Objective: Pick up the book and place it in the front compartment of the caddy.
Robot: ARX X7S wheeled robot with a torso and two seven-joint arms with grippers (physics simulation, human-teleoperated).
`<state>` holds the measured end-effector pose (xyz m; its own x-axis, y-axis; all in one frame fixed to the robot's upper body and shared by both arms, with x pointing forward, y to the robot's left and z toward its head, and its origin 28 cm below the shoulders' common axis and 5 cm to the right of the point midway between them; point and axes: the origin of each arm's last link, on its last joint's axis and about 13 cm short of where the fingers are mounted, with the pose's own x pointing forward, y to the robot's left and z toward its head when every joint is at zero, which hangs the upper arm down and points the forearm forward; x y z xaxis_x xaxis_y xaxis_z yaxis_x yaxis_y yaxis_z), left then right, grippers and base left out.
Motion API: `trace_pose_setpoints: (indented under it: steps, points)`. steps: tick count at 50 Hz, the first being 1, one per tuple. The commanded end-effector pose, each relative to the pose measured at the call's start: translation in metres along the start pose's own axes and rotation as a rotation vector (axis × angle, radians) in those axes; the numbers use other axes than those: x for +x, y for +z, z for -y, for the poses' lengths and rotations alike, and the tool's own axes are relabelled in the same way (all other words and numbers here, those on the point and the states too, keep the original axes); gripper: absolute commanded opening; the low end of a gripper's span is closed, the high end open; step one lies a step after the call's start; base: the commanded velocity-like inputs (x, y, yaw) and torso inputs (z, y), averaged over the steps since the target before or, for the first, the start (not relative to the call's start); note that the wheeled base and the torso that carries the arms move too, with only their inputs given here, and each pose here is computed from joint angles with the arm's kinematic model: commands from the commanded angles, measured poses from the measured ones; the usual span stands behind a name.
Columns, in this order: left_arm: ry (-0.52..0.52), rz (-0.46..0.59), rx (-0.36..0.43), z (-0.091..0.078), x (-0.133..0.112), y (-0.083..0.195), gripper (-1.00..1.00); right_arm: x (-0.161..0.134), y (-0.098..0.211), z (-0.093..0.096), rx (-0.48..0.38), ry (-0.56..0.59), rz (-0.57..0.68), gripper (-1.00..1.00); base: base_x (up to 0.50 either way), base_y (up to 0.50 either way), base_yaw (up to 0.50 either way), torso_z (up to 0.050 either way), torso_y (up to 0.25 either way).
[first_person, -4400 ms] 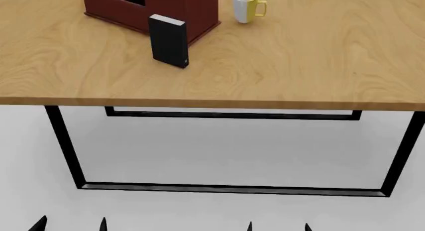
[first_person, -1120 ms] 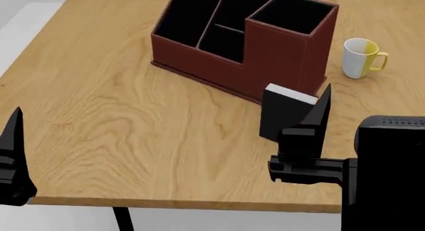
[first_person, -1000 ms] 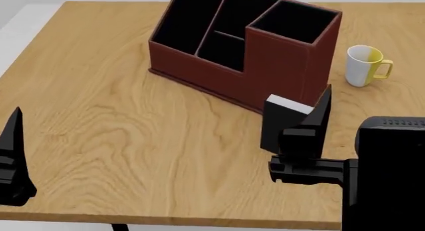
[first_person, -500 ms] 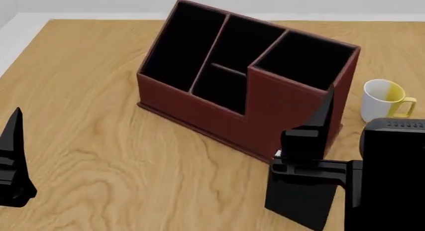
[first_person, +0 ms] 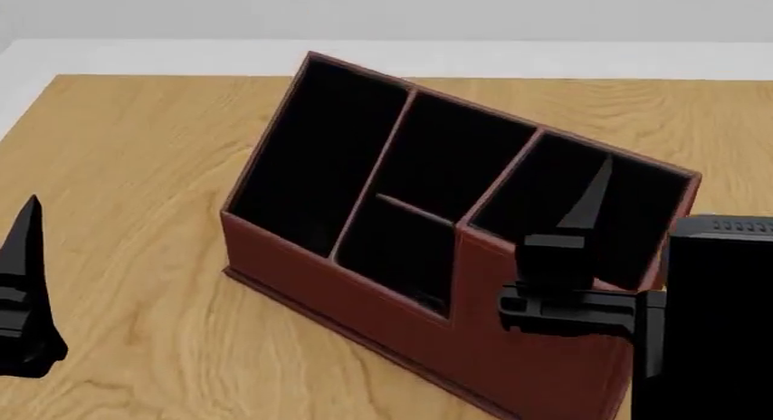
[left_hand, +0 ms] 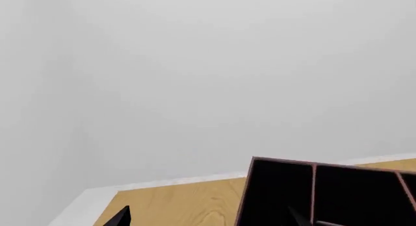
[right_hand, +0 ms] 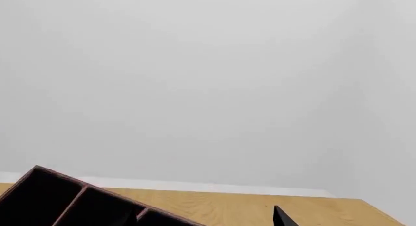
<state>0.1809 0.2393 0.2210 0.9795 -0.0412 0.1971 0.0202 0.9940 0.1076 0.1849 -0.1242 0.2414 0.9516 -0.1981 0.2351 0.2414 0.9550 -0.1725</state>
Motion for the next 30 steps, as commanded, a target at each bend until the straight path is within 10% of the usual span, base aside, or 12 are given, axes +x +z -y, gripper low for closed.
trace_pose_setpoints:
  steps: [1, 30]
  points:
    - [-0.006, 0.001, 0.000, 0.0011, 0.0006, 0.0009, 1.00, 0.0008, 0.0005, 0.0001, -0.002, 0.000, -0.001, 1.00, 0.50, 0.00, 0.00, 0.000, 0.000]
    - [-0.010, -0.003, 0.002, 0.0012, 0.0004, -0.0007, 1.00, -0.0042, 0.0000, -0.0011, 0.007, 0.083, -0.018, 1.00, 0.39, 0.00, 0.00, 0.000, 0.002]
